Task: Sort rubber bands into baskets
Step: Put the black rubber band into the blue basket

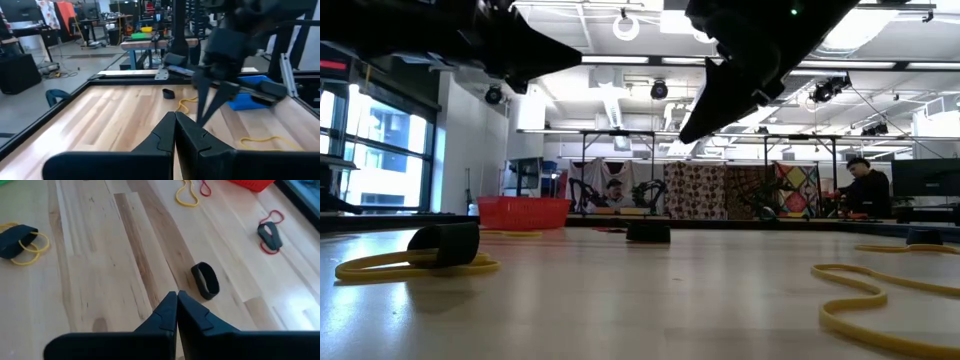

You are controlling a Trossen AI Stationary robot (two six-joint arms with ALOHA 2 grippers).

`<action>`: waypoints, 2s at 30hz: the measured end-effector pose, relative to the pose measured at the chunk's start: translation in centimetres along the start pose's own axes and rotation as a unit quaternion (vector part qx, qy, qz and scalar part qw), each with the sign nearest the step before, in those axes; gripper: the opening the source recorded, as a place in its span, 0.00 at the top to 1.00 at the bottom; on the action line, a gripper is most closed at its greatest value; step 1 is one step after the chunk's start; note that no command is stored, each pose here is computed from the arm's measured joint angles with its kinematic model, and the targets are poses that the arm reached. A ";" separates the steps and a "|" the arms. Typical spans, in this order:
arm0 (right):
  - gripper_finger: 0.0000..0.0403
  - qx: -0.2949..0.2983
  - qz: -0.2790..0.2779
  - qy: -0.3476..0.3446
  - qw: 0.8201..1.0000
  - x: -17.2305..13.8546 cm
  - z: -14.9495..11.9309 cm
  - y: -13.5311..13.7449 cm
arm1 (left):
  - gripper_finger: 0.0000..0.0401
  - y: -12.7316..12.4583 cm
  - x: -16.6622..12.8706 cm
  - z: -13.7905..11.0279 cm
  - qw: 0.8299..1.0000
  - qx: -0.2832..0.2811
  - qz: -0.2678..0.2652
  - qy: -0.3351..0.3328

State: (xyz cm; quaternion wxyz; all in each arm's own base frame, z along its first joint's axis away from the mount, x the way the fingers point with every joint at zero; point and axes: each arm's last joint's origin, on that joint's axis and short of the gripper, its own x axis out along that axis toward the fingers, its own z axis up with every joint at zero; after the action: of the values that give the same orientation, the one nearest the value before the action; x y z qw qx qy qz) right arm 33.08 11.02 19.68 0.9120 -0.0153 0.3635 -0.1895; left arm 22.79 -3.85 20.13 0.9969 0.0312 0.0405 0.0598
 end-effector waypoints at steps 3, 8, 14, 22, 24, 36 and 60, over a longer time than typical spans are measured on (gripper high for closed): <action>1.00 0.011 0.017 0.004 1.000 0.4 0.3 -0.3 | 1.00 -0.4 -0.2 -0.1 1.000 0.000 -0.011 0.003; 0.98 0.011 0.050 0.011 0.999 2.0 0.3 -0.3 | 1.00 -1.0 -0.3 -0.1 1.000 0.015 -0.025 0.003; 0.86 -0.027 0.030 0.038 0.998 4.9 -0.6 -0.8 | 1.00 -1.0 -0.3 -0.3 0.999 0.016 -0.027 0.009; 0.62 -0.020 -0.003 0.055 0.998 7.2 -0.1 -4.0 | 1.00 -1.0 -0.3 -0.3 0.999 0.016 -0.027 0.009; 0.58 -0.021 0.001 0.061 0.998 7.7 0.1 -4.9 | 1.00 -1.0 -0.3 -0.3 0.999 0.016 -0.027 0.009; 0.59 -0.041 0.081 0.087 0.992 12.7 -1.1 -7.2 | 1.00 -1.0 -0.3 -0.4 0.999 0.015 -0.025 0.018; 0.99 -0.003 0.124 0.067 0.990 3.9 1.6 -4.8 | 1.00 -0.9 -0.3 -0.5 0.999 0.020 -0.023 0.018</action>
State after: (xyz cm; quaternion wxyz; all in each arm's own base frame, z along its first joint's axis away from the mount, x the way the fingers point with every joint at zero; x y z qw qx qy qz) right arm 35.16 4.94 19.11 0.9019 0.0402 0.4235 -0.0748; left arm 22.59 -4.79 19.63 0.9963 0.0493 0.0601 0.0362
